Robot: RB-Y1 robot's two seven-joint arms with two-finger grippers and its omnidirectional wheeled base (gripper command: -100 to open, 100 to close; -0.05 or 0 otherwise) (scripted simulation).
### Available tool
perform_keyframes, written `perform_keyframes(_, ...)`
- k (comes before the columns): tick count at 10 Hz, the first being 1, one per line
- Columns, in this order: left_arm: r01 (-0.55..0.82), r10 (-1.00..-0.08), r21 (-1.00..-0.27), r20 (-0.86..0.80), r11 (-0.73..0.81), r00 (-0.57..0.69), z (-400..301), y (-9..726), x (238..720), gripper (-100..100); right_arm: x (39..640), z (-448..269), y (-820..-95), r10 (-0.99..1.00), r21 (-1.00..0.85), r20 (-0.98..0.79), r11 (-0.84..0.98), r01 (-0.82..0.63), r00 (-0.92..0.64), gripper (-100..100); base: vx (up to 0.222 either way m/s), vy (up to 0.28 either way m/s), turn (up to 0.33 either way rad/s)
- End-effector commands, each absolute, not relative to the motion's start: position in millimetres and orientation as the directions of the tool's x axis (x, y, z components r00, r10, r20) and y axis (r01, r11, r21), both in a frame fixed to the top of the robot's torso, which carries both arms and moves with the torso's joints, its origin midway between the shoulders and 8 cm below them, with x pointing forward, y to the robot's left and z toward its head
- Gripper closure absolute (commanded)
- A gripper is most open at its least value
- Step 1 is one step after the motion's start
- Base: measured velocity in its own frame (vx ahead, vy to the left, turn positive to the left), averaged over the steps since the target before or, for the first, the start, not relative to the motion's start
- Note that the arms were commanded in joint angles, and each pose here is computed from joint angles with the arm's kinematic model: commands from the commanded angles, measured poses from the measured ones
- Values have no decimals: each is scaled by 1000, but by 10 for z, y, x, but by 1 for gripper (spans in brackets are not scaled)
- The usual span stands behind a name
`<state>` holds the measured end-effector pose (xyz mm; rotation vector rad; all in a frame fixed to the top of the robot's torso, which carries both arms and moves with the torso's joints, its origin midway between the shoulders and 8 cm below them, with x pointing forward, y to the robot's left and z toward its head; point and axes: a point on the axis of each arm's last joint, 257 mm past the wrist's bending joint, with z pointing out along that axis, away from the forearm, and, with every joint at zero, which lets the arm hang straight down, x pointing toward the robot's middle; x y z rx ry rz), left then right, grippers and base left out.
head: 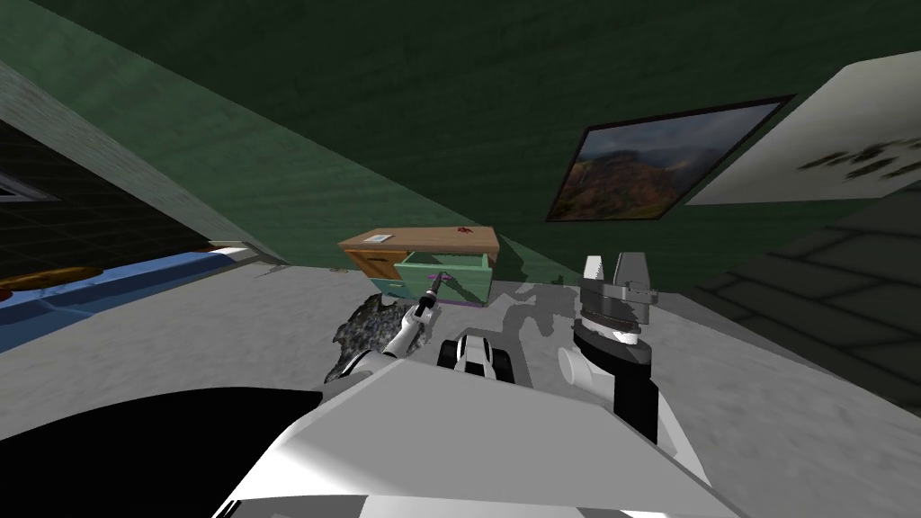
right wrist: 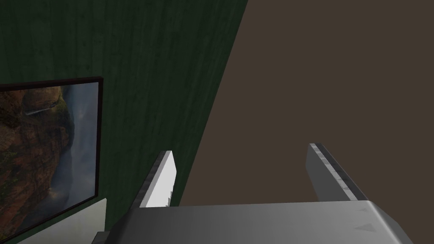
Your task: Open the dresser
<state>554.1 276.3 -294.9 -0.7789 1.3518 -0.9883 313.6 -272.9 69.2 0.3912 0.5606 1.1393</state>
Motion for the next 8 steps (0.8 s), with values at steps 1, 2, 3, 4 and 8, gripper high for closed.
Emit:
perform_keyframes(1,113,-908,-905,-417,410,-44,-2945,2809,5653,-100,3136,692,-2729,927,561,-218,375,-738,306,0,-37,-11,0)
perform_keyframes(2,122,-909,-904,-415,410,-26,-2821,2925,5781,-100,3136,692,-2729,927,561,-218,375,-738,306,0,-76,-17,-71)
perform_keyframes(3,111,-909,-905,-416,410,-30,-2853,2919,5826,-100,3136,692,-2729,927,561,-218,375,-738,306,0,-83,-17,-34)
perform_keyframes(4,109,-909,-905,-416,410,-31,-2862,2921,5823,-100,3136,692,-2729,927,561,-218,375,-738,306,0,-39,-11,3)
perform_keyframes(8,118,-913,-906,-408,406,7,-2609,3152,6096,-100,3136,692,-2729,927,561,-218,375,-738,306,0,-68,-20,-44)
